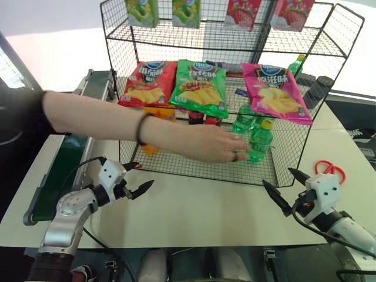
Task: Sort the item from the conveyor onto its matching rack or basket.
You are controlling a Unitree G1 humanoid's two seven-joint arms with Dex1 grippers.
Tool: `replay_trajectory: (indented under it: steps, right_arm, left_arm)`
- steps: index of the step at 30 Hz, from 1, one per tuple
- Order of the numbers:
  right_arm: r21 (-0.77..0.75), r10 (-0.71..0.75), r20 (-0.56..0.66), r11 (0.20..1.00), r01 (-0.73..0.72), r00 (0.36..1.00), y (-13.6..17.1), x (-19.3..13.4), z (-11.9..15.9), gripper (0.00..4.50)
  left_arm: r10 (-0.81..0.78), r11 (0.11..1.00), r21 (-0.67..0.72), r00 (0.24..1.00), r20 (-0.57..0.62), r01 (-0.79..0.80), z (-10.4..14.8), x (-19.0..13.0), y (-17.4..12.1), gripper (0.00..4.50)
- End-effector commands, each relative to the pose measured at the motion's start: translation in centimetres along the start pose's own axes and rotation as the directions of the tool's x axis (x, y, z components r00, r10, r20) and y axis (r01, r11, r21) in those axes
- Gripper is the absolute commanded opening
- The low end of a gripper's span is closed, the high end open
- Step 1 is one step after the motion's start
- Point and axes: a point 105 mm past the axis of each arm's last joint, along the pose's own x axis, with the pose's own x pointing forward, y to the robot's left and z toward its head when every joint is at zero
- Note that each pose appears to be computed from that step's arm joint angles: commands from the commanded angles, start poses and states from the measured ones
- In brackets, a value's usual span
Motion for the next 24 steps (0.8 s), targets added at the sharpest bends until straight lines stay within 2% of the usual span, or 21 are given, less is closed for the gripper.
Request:
replay_trajectory:
  steps: [1,24]
  right_arm:
    - [-0.021,-0.006,0.03,1.0,0.006,1.0,-0.09,-0.16,0.66,4.49]
    - [-0.022,-0.004,0.034,1.0,0.005,0.999,-0.07,0.05,0.75,4.49]
  left_arm:
    - [-0.001,1.0,0.027,0.999,0.037,0.0,1.27,-0.14,0.09,4.5]
    - [-0.004,1.0,0.03,0.999,0.042,0.003,1.81,-0.08,0.09,4.5]
